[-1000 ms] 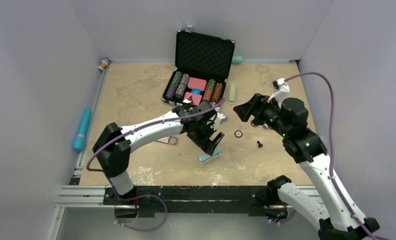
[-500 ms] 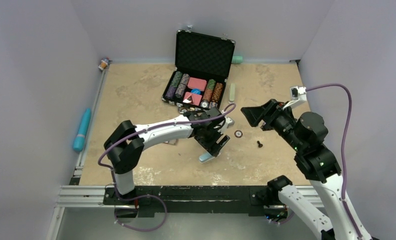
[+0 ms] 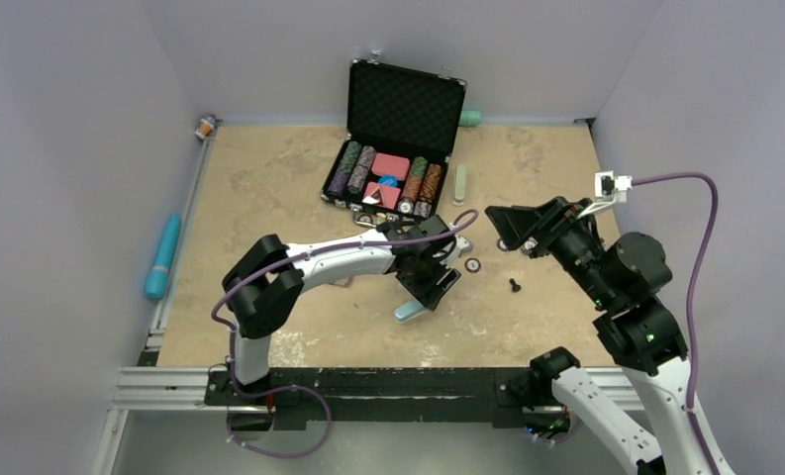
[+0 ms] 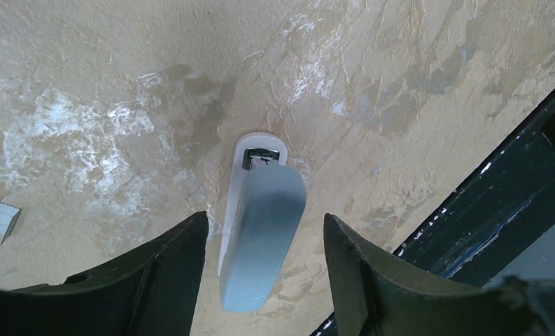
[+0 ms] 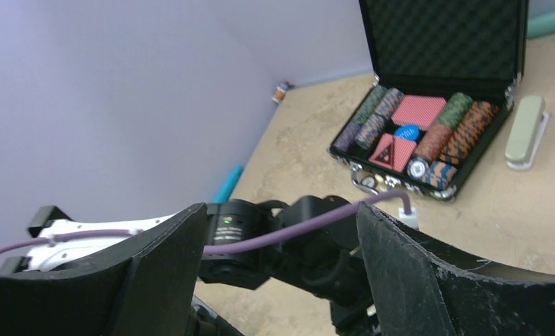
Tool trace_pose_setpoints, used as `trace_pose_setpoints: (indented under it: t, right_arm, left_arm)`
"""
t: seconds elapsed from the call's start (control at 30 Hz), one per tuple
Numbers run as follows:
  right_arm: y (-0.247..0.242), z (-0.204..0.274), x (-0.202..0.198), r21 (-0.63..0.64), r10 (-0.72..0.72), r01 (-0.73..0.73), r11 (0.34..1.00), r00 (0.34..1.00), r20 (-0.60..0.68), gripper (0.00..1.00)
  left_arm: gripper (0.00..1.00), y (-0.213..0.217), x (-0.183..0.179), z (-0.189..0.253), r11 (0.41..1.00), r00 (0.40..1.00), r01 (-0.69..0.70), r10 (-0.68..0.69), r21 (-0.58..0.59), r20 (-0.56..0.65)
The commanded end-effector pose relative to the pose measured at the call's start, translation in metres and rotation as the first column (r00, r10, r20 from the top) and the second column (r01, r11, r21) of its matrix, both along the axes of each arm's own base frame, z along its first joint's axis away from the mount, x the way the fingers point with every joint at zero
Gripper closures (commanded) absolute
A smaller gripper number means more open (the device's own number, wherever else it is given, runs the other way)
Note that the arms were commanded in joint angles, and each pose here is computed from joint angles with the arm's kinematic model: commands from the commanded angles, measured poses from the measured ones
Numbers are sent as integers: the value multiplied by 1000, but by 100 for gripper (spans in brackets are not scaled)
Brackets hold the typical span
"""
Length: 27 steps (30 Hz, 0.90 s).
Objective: Unload the staples from the stapler
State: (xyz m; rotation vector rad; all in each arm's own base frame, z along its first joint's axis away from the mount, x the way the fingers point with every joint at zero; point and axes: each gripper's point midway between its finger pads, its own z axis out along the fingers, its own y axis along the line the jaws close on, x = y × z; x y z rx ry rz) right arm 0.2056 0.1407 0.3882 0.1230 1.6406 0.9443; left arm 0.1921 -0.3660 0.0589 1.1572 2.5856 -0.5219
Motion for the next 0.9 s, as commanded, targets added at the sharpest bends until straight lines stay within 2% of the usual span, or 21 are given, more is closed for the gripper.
trace_pose_setpoints:
  t: [0.0, 0.2, 0.37, 0.53, 0.6, 0.7, 0.87]
  right_arm:
    - [-5, 61, -19, 93, 6, -23, 995, 984, 177, 18]
    - [-5, 69, -20, 98, 10, -29, 995, 981, 193, 18]
    - [-2, 68, -16, 105, 13, -33, 994, 982, 187, 18]
    - [1, 68, -11, 107, 17, -37, 994, 983, 184, 18]
    - [2, 67, -9, 109, 19, -39, 993, 984, 179, 18]
    - [4, 65, -8, 112, 26, -46, 993, 984, 174, 18]
    - [6, 72, -5, 117, 27, -50, 992, 981, 191, 18]
  left_arm:
    - [37, -24, 9, 13, 997, 998, 48, -46, -65, 38]
    - [50, -27, 11, 8, 997, 998, 49, -47, -59, 37]
    - [51, -21, 10, -5, 998, 998, 61, -61, -15, 27]
    - [58, -15, 5, -15, 998, 998, 70, -70, 5, 8]
    - [68, -14, 3, -17, 997, 997, 73, -73, 7, -1]
    - [100, -15, 4, -9, 997, 997, 71, -71, 8, -2]
    - [100, -19, -1, 36, 994, 998, 65, -66, -87, -12]
